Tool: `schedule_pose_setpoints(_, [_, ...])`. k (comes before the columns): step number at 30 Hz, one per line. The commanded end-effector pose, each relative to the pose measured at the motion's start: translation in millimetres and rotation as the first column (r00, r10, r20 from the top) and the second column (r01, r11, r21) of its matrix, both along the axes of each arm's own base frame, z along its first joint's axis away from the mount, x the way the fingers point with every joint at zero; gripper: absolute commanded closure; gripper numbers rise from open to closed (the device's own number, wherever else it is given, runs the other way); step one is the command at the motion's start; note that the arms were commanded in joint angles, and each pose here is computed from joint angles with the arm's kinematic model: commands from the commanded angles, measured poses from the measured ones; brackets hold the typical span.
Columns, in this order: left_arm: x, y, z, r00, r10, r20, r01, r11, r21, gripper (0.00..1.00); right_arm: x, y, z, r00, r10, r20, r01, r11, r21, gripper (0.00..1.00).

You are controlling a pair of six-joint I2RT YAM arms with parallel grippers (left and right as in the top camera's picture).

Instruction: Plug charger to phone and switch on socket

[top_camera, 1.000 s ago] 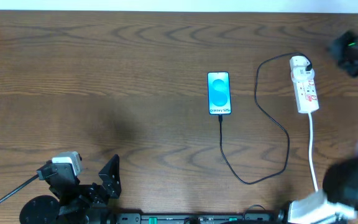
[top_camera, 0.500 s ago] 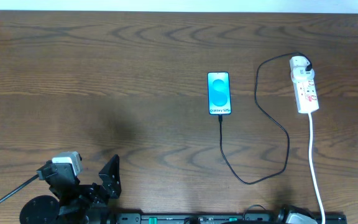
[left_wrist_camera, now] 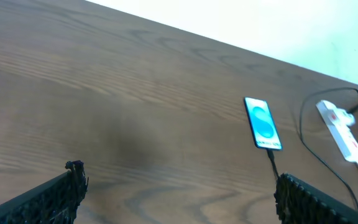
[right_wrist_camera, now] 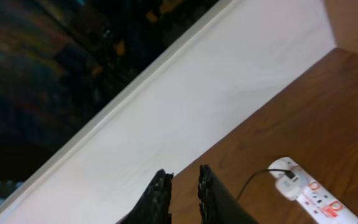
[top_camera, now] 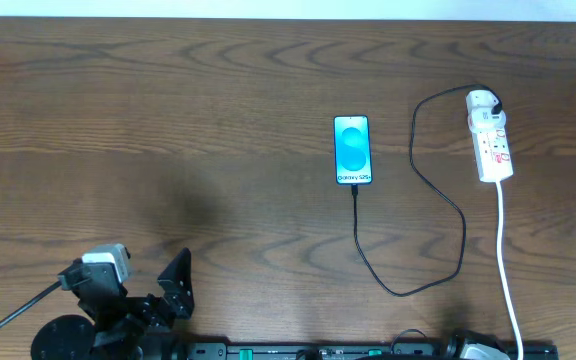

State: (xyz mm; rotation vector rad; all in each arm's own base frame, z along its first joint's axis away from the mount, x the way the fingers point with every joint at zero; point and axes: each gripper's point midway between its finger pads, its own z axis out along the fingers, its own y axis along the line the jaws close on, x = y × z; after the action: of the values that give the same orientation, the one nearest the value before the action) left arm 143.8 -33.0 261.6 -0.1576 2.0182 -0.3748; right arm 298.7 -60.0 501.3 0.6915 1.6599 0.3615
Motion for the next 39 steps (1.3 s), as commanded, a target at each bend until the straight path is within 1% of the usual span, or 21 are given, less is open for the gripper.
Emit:
schedule_pose_setpoints(1, [-7,7,7,0.997,0.043,0.057,-0.043,0.999,0.004,0.02,-10,16,9,0.998,0.046,0.033,-0.045,0.999,-0.010,0.85])
schedule_pose_setpoints(7, [-28,7,21,0.981,0.048,0.187,-0.048,0.999,-0.001,0.02,-32,21,23,0.996,0.030,0.081,-0.027,0.999,-0.038,0.87])
schedule_pose_setpoints(10, [-35,7,24,0.974,0.047,0.220,-0.048,0.999,-0.003,0.01,-45,24,30,0.993,0.032,0.111,-0.027,0.999,-0.044,0.88])
schedule_pose_setpoints(14, [-37,6,20,0.979,0.042,0.201,-0.042,0.999,-0.002,0.01,-62,27,39,0.988,0.033,0.148,-0.025,0.998,-0.052,0.90])
schedule_pose_setpoints(15, [-39,6,15,0.983,0.041,0.178,-0.042,0.999,-0.001,0.02,-72,29,43,0.985,0.033,0.168,-0.024,0.998,-0.056,0.90])
schedule_pose_setpoints(19, [-44,6,-3,0.994,0.041,0.104,-0.041,0.999,0.002,0.02,-91,33,49,0.979,0.035,0.201,-0.023,0.998,-0.063,0.93])
schedule_pose_setpoints(23, [-49,6,-17,0.998,0.041,0.041,-0.041,0.999,0.005,0.02,-105,36,54,0.973,0.040,0.227,-0.025,0.997,-0.068,0.93])
schedule_pose_setpoints(25, [-49,6,-17,0.998,0.041,0.041,-0.042,0.999,0.005,0.01,-115,38,58,0.968,0.041,0.249,-0.023,0.997,-0.073,0.93])
schedule_pose_setpoints(29, [-49,4,-15,0.998,0.029,0.049,-0.029,1.000,-0.001,0.01,-126,40,62,0.961,0.042,0.272,-0.021,0.997,-0.078,0.92])
schedule_pose_setpoints(30, [-48,3,-12,0.998,0.024,0.064,-0.024,1.000,-0.003,0.01,-127,40,62,0.960,0.042,0.276,-0.021,0.997,-0.079,0.92])
schedule_pose_setpoints(34, [-38,15,6,0.986,0.084,0.147,-0.087,0.996,0.014,0.02,-133,41,64,0.957,0.042,0.287,-0.020,0.996,-0.082,0.92])
schedule_pose_setpoints(39, [-17,16,21,0.966,0.091,0.242,-0.095,0.995,0.007,0.02,-133,41,64,0.957,0.043,0.287,-0.020,0.996,-0.082,0.91])
